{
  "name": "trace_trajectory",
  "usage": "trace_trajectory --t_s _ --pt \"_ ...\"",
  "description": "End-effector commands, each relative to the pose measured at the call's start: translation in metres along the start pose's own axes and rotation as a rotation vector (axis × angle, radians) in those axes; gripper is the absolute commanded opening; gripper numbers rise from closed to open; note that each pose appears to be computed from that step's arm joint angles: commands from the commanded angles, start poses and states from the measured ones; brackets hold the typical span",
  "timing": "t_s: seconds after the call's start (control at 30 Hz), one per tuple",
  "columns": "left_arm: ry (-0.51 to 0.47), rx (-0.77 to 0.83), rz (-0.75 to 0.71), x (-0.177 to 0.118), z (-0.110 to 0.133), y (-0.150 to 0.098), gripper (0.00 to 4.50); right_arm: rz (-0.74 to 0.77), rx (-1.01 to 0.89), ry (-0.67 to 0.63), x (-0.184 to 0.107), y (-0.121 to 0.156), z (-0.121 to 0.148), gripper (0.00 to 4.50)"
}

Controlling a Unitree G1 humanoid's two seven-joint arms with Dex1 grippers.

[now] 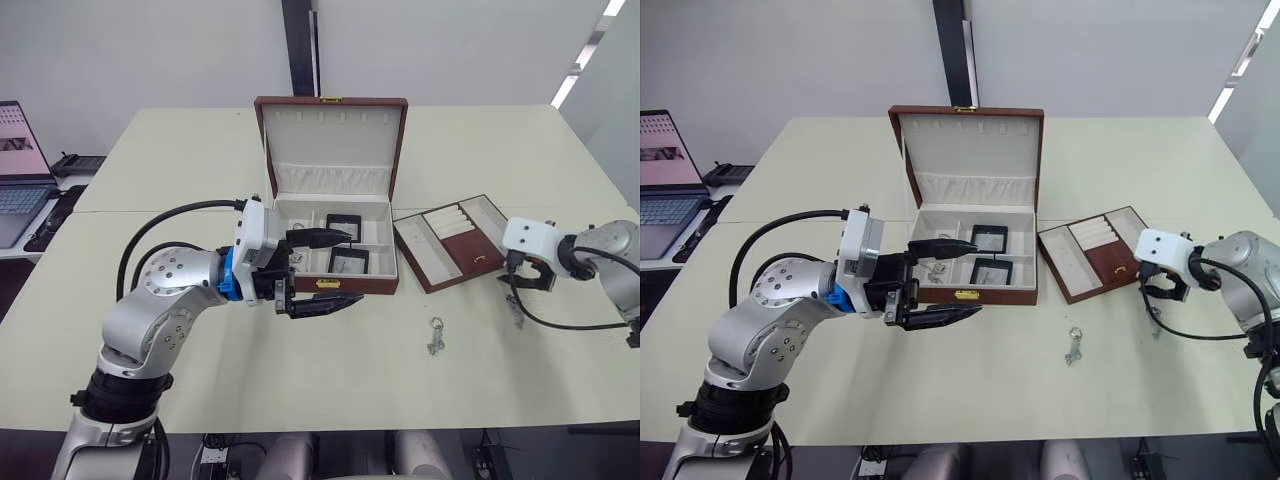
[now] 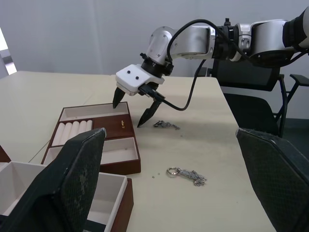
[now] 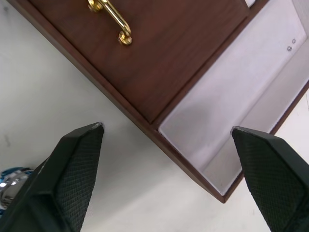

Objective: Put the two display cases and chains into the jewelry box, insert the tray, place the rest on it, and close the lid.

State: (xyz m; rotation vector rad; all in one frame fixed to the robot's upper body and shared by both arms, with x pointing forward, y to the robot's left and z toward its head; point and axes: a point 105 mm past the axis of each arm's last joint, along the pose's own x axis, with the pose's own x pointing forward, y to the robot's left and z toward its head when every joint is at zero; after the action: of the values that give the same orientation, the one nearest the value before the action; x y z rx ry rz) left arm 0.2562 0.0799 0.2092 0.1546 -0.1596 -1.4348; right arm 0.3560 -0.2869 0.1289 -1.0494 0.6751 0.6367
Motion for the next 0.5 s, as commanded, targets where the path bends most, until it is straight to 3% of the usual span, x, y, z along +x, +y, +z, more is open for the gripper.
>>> trace_trajectory --t_s 0.03,0.2,0.5 --pt "-0.020 0.048 -0.007 0.003 0.009 -0.003 4.50 0.004 -0.011 0.004 -0.002 -0.002 -0.001 3.55" --pt "-0.019 0.048 -0.006 0.004 0.008 -0.003 4.50 0.030 -0.028 -0.018 -0.002 0.004 0.001 2.04" --pt "-0.022 0.058 -0.007 0.005 0.009 0.000 4.50 0.064 -0.001 -0.040 -0.014 0.011 0.001 0.02"
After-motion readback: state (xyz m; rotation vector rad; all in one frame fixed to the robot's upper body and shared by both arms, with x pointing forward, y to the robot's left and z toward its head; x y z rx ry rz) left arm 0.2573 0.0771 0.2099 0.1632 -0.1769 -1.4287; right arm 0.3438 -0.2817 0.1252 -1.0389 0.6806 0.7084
